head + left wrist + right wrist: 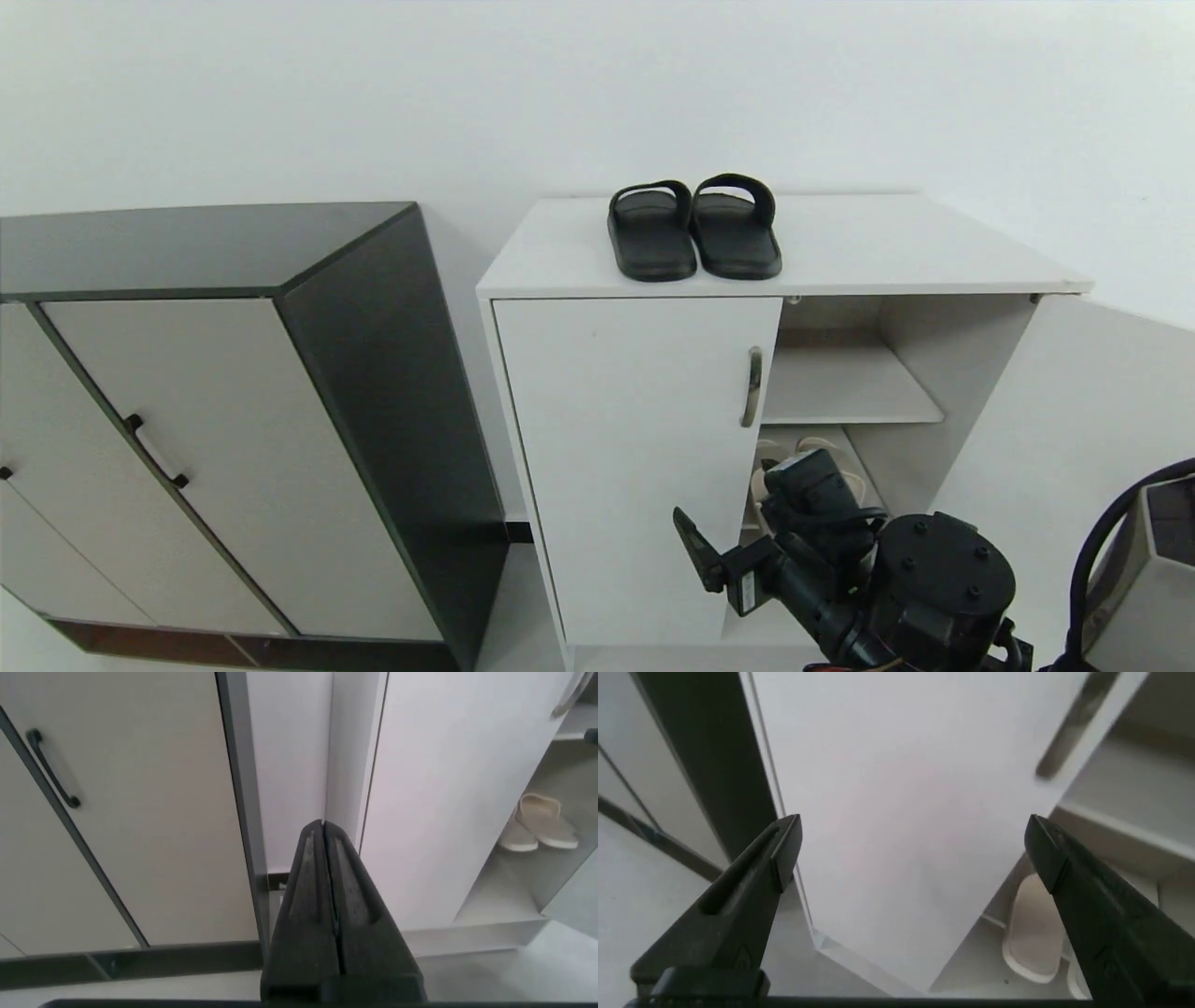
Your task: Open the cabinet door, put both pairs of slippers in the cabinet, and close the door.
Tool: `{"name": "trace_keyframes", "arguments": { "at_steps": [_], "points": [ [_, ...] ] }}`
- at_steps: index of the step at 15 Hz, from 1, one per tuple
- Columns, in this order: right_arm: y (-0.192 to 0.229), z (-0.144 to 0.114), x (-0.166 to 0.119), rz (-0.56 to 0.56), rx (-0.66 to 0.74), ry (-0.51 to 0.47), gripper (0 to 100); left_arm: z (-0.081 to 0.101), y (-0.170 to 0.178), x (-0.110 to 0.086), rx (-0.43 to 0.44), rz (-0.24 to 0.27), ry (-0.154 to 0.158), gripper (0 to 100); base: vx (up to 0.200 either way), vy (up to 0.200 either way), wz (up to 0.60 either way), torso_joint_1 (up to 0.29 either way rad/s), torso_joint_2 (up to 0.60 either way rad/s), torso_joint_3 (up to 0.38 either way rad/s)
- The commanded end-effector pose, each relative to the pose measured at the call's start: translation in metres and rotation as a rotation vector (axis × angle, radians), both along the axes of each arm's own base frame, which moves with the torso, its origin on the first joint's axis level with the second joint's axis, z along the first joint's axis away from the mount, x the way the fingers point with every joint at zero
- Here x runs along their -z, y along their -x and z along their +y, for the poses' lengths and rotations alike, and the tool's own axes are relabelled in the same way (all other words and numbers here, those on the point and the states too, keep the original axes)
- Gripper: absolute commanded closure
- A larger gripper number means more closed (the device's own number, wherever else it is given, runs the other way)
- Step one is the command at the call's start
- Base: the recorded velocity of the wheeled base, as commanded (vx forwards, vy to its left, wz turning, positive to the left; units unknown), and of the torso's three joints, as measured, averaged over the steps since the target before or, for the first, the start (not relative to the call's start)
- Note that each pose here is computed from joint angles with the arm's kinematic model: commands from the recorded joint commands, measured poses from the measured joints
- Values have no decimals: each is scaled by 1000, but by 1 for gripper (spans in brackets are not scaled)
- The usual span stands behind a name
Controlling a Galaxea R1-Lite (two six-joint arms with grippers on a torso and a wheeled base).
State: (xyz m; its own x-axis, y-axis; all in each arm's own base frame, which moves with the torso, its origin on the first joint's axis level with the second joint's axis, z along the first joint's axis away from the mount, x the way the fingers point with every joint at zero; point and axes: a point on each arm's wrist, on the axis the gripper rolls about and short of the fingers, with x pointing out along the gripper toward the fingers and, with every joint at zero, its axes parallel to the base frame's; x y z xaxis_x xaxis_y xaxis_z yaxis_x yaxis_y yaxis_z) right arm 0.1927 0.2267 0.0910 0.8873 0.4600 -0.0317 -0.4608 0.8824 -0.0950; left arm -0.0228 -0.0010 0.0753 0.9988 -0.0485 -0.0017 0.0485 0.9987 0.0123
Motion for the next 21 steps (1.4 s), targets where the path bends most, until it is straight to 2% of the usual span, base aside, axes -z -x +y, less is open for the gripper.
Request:
{"name": "trace_keyframes", "arguments": {
  "at_steps": [1,9,12,18,21],
  "points": [
    [1,-1,0,-1,0,-1,0,0,0,0,1,0,0,100,0,0,0,159,-481,-320],
    [-4,2,7,13,3,14,0,0,0,0,1,0,0,100,0,0,0,190,-503,-313],
    [-4,1,8,15,5,17,0,0,0,0,2,-1,-18,100,0,0,0,227,-536,-315],
    [-2,-1,19,46,-6,56,0,0,0,0,2,-1,-18,100,0,0,0,256,-581,-325],
    [-4,0,23,45,-10,78,0,0,0,0,1,-1,-18,100,0,0,0,106,-230,-129]
  ]
}}
